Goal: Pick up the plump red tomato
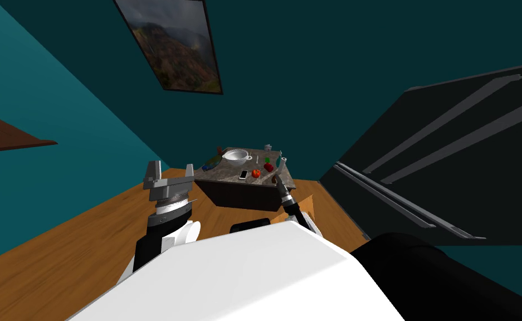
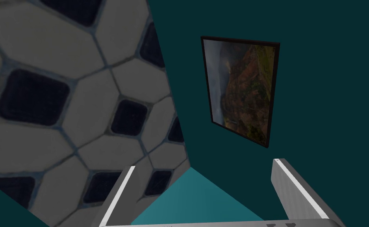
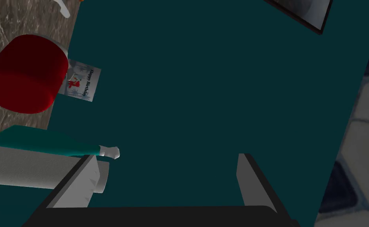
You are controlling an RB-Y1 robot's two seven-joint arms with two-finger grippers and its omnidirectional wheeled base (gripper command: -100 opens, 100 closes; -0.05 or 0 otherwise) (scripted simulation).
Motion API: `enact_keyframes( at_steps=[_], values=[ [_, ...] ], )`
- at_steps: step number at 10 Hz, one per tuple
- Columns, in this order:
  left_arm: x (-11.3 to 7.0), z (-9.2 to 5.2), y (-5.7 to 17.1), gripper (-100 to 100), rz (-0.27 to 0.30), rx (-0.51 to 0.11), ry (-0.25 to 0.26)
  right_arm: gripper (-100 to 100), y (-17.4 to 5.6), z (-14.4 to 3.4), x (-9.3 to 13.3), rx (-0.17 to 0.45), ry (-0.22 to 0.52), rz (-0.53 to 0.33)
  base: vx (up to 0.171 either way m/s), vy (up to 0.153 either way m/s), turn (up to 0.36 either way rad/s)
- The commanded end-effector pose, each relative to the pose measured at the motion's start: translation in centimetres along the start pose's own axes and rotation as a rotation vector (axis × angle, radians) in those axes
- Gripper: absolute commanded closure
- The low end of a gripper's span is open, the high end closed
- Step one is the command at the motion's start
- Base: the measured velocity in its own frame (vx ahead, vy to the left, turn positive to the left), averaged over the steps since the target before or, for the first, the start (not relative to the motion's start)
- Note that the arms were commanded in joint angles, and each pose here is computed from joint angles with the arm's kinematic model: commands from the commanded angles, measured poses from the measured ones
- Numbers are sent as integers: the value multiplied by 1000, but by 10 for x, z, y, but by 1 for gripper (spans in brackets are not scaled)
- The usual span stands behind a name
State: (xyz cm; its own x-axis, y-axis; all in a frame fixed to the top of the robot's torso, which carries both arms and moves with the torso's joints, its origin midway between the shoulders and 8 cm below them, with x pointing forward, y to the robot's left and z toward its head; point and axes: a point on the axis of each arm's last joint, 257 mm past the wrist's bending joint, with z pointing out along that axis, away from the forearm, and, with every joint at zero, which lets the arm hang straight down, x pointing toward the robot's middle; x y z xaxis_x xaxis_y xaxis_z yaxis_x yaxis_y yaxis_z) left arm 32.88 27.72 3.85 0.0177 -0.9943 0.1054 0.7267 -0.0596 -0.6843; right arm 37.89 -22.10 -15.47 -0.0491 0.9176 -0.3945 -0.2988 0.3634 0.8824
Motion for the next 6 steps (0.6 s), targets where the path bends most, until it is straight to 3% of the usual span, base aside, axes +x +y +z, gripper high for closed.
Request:
enact_keyframes(
  at_steps=[1, 2, 3, 5, 6],
  values=[
    [0, 0, 0, 0, 0, 0, 0, -100, -14, -4, 12, 28, 36, -35, -72, 60, -23],
    [0, 0, 0, 0, 0, 0, 0, -100, -28, -12, 30, 54, 94, -87, -71, 48, -17],
    [0, 0, 0, 0, 0, 0, 0, -100, -35, -14, 31, 68, 98, -87, -53, 41, -7],
    [0, 0, 0, 0, 0, 0, 0, -100, -69, -37, 68, 126, 228, -192, -90, 80, 5],
    [0, 0, 0, 0, 0, 0, 0, -100, -80, -43, 70, 149, 238, -197, -94, 89, 1]
  ],
)
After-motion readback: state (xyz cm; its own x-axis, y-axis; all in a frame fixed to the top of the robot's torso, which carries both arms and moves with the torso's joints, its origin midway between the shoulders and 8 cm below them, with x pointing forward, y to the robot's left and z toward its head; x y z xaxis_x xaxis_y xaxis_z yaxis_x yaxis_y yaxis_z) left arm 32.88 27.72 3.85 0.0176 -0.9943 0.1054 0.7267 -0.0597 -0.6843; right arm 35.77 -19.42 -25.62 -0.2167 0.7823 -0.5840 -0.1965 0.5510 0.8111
